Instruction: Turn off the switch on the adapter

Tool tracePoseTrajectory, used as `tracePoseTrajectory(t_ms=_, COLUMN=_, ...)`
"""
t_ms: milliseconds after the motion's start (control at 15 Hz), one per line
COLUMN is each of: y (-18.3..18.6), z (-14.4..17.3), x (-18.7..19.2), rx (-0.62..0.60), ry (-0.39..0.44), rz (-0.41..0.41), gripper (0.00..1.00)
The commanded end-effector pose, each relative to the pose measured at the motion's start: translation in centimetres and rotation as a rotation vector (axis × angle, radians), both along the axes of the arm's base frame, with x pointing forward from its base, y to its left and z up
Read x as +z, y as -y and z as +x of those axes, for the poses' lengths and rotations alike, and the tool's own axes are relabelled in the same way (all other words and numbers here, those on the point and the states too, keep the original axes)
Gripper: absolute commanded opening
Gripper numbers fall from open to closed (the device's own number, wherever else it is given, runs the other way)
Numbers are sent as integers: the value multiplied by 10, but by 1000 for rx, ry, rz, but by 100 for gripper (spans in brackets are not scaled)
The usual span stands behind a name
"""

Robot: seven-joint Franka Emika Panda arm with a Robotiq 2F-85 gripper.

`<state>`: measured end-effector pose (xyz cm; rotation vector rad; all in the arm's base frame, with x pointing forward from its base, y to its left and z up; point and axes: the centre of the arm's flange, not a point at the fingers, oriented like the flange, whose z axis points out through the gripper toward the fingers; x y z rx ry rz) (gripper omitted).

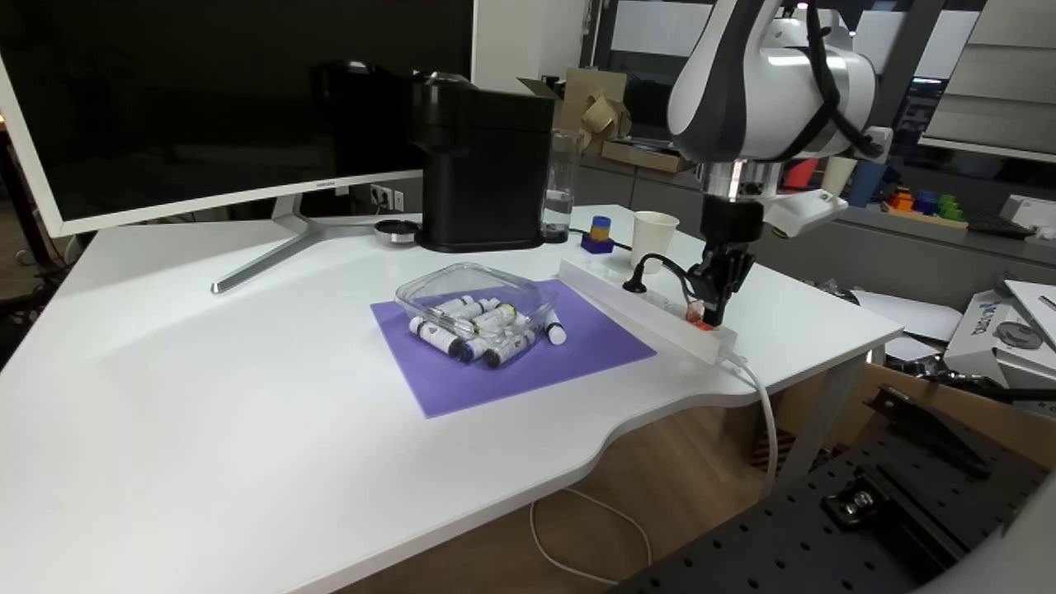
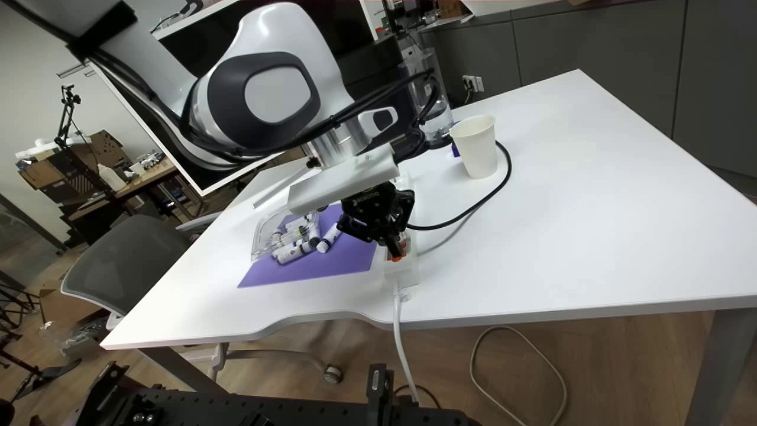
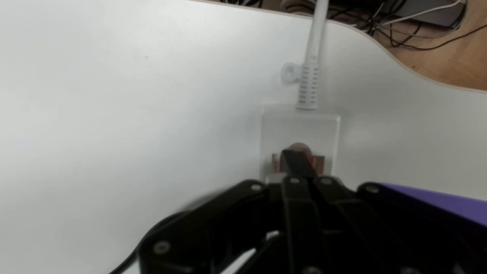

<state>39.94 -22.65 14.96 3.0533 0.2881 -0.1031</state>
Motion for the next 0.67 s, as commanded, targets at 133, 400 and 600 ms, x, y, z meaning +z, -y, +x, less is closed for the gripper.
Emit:
tracePoseTrajectory(t_ms=133, y=1, z=14, x=-10, rx=33, ry=16, rz=21, gripper=0)
tracePoseTrajectory(t_ms=400, y=-3, z=17, x=-6, rx=63, ry=33, rz=30, gripper=0)
tracePoseTrajectory(t_ms=600, y=-4, z=16, x=-8, rx=67, ry=22, rz=40, gripper=0)
